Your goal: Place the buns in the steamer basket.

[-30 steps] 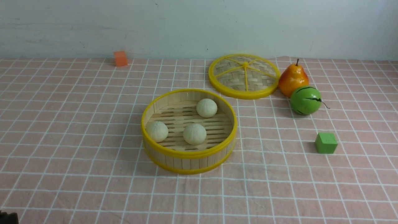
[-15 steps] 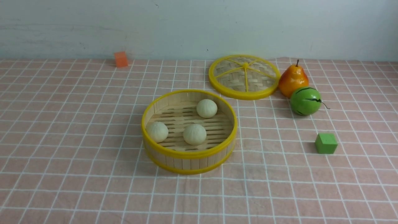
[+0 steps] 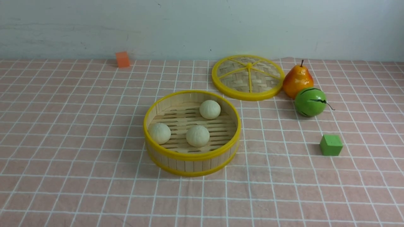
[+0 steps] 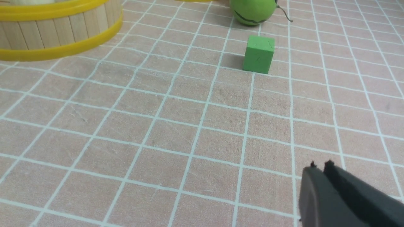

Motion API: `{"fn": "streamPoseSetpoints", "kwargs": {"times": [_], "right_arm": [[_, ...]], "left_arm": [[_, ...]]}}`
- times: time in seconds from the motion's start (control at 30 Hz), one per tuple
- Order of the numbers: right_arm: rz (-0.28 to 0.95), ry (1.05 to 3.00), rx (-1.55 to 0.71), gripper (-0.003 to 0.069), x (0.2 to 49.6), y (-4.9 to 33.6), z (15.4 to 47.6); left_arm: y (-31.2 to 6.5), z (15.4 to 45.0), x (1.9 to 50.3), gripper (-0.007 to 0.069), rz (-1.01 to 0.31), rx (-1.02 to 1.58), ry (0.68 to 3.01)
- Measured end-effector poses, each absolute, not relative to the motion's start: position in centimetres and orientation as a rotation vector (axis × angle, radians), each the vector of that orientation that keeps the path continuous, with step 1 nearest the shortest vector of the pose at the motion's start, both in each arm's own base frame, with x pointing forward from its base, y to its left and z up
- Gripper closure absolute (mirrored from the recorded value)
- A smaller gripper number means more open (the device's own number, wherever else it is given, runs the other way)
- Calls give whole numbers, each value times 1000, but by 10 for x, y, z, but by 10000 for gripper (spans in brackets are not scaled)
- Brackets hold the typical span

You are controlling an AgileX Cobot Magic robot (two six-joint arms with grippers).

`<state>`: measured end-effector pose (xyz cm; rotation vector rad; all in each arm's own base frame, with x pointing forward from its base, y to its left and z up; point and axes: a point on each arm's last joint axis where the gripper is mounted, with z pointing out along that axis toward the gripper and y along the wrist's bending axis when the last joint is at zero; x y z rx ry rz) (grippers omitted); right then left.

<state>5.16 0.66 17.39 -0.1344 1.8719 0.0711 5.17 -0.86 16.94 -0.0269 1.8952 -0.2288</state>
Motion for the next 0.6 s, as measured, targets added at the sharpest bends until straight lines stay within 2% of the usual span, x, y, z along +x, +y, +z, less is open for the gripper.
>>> {"fn": "streamPoseSetpoints", "kwargs": {"times": [0.6], "right_arm": [[71,1872,-134,596,52,7,174]], "left_arm": [[-9,169,52,639,-231,-18,1895]]}}
